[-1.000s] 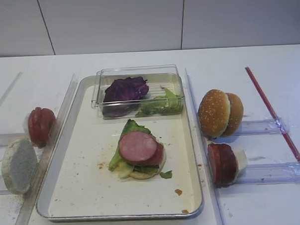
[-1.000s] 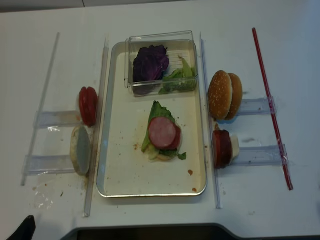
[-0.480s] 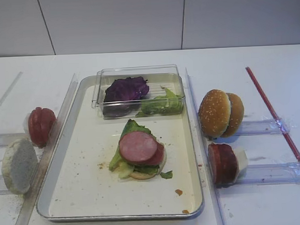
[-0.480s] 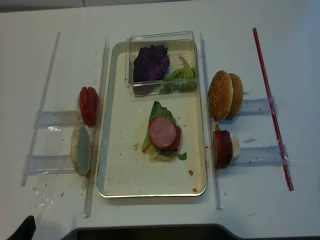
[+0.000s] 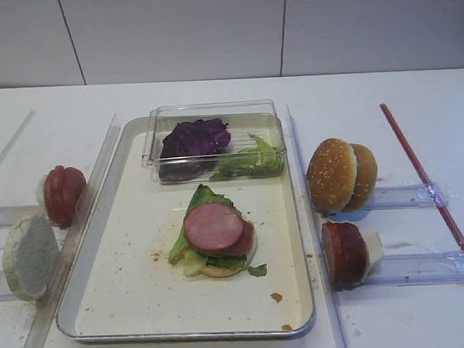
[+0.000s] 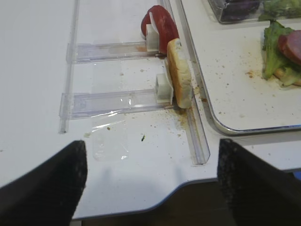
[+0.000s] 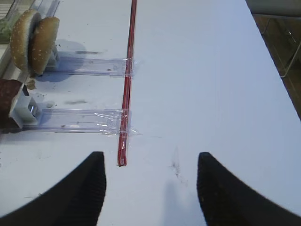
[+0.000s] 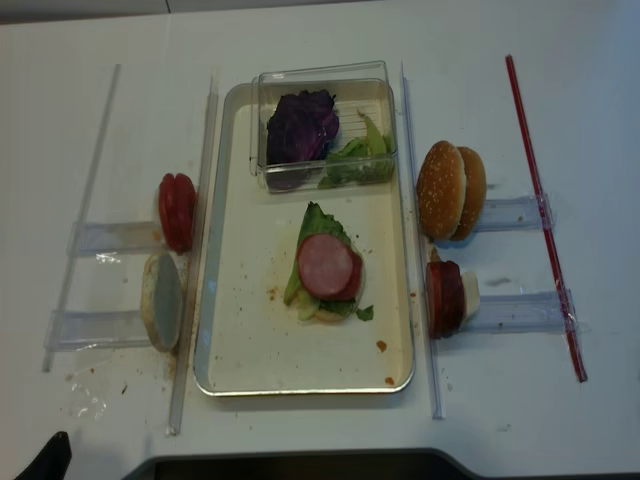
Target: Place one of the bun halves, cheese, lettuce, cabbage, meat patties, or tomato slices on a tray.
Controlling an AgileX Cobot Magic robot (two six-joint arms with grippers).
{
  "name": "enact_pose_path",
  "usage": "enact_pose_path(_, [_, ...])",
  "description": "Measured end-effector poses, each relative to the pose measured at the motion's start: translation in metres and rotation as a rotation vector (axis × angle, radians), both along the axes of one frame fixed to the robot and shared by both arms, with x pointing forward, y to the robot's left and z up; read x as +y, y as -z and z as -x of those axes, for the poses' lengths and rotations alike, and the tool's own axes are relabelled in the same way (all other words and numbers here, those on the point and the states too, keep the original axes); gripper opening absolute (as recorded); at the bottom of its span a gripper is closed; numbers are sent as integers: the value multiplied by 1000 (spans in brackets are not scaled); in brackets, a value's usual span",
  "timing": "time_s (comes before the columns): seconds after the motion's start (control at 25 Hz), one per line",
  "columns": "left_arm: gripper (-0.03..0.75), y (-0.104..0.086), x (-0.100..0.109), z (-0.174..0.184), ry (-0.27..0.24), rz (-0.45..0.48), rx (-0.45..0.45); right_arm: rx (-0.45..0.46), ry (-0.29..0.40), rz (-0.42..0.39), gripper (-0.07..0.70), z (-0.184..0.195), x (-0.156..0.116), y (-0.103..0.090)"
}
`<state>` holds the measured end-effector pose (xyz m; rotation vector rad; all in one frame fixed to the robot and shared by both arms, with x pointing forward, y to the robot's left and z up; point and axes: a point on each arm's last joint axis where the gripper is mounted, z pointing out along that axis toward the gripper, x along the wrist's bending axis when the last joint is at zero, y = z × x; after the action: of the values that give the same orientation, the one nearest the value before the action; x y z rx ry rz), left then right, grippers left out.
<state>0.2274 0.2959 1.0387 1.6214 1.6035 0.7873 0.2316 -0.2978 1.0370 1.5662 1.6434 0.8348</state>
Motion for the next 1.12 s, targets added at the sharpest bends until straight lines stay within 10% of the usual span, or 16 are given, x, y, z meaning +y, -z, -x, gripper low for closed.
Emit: enact_pose_path(1.12, [536, 0, 0, 0, 0, 0, 0, 0, 0, 0, 455, 0, 0, 0])
